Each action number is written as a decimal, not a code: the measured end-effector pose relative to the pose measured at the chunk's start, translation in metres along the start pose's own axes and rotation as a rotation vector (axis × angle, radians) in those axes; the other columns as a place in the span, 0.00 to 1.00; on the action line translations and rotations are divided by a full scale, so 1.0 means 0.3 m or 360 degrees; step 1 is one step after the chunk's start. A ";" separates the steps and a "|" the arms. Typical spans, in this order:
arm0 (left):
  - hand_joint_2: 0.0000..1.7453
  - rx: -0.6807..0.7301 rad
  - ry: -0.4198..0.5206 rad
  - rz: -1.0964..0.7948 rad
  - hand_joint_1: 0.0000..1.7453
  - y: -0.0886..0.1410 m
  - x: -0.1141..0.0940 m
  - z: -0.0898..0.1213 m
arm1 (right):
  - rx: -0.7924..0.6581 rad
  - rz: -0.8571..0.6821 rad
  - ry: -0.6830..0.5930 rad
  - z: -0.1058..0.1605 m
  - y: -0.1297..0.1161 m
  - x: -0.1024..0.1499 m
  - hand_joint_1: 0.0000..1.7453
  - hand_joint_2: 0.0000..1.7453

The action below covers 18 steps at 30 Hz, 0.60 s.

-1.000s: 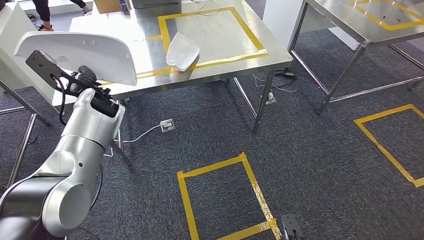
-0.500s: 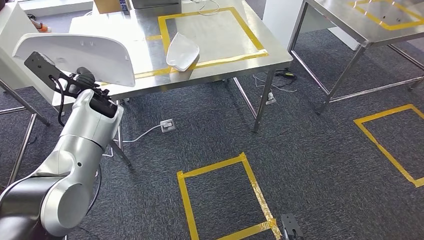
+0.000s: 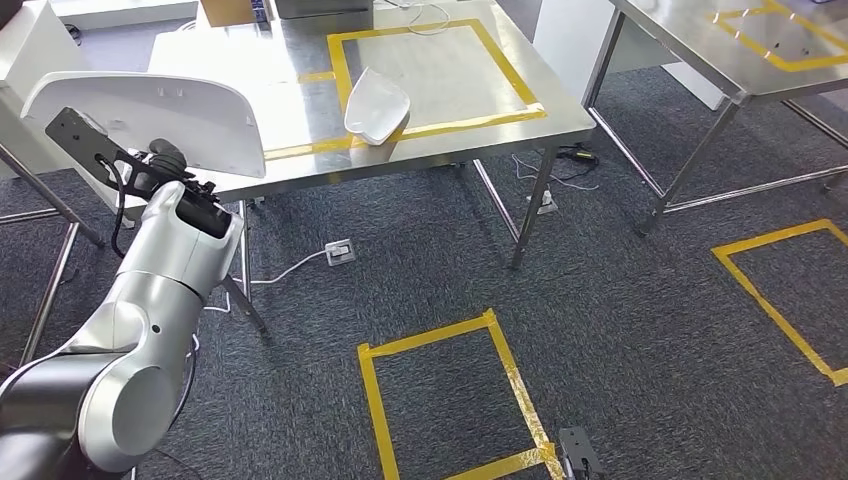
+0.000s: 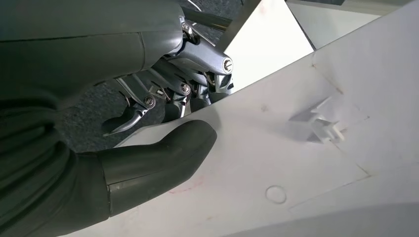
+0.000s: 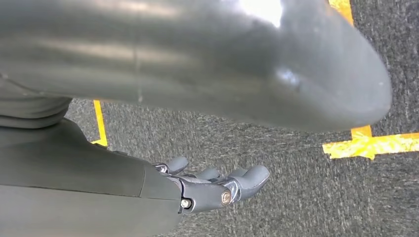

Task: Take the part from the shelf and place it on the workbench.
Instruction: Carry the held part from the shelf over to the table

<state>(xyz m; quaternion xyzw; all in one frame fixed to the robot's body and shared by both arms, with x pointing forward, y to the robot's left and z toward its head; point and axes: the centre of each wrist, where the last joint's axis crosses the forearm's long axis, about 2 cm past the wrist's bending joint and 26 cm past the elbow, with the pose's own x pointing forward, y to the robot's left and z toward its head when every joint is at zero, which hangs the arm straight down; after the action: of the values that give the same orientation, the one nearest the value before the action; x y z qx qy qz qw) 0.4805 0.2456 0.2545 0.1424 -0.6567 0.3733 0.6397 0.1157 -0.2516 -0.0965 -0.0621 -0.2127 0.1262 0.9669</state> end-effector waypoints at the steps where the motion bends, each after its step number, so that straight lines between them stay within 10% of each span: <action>1: 1.00 0.0001 0.0001 -0.0002 1.00 0.001 -0.003 0.000 | -0.0001 0.0000 -0.0001 0.000 -0.001 0.000 0.00 0.00; 18: 1.00 0.0020 0.0002 -0.0036 1.00 0.022 -0.014 -0.013 | 0.0006 -0.0008 0.0003 0.002 0.006 -0.006 0.00 0.00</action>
<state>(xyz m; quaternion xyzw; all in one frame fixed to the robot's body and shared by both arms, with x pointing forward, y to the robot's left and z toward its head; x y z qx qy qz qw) 0.4795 0.2515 0.2482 0.1536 -0.6522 0.3704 0.6433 0.1135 -0.2504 -0.0969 -0.0598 -0.2118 0.1241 0.9675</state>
